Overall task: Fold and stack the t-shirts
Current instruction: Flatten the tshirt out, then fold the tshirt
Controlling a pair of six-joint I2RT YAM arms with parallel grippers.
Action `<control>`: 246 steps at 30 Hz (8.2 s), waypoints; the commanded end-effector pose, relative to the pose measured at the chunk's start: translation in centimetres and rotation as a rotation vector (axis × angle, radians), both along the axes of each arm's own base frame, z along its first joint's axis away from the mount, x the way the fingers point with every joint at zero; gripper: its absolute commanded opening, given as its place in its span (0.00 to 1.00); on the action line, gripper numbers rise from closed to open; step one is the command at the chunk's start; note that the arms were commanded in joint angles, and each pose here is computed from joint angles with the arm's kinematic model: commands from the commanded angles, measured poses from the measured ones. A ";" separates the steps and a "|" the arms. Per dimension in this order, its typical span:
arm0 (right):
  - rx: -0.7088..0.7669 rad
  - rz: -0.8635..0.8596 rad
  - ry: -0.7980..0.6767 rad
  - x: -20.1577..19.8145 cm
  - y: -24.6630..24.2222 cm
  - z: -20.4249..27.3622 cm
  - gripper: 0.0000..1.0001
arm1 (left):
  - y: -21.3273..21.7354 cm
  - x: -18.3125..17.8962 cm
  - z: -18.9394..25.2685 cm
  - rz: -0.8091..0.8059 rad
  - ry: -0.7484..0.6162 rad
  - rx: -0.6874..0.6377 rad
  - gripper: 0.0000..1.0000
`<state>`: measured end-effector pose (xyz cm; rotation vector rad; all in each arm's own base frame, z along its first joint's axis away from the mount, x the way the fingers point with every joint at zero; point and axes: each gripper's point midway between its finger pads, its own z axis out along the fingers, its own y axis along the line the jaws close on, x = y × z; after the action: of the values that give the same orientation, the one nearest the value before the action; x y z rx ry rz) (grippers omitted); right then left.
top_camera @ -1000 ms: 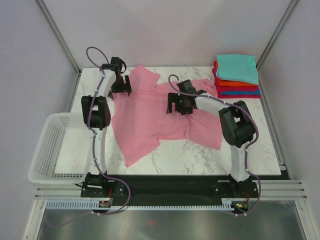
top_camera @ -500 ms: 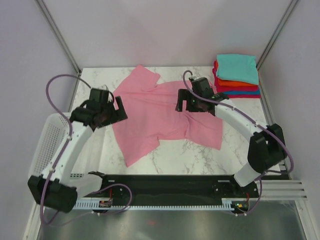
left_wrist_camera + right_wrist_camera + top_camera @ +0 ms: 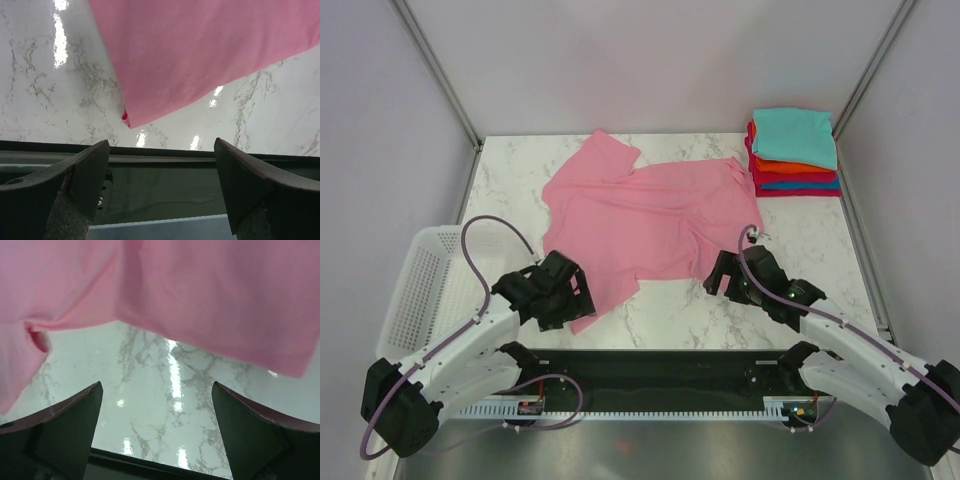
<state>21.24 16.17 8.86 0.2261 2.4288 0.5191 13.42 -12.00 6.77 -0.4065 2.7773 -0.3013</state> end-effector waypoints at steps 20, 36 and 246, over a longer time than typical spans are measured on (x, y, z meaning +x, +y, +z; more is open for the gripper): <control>-0.068 -0.577 0.067 0.2 -10.2 -7.4 0.35 | 1.2 4.5 -2.9 0.197 -0.194 0.052 0.63; -0.121 -0.708 -0.196 2.2 -15.0 5.1 0.00 | 7.0 8.3 14.8 0.314 -0.513 -0.006 0.04; 0.106 -0.793 0.097 0.4 -19.0 -3.6 0.94 | 8.4 10.0 3.7 0.453 -0.346 0.014 0.60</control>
<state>21.20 -2.53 3.82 1.2241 2.1728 0.2729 22.54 -3.29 8.36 -0.9338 2.3010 -0.1813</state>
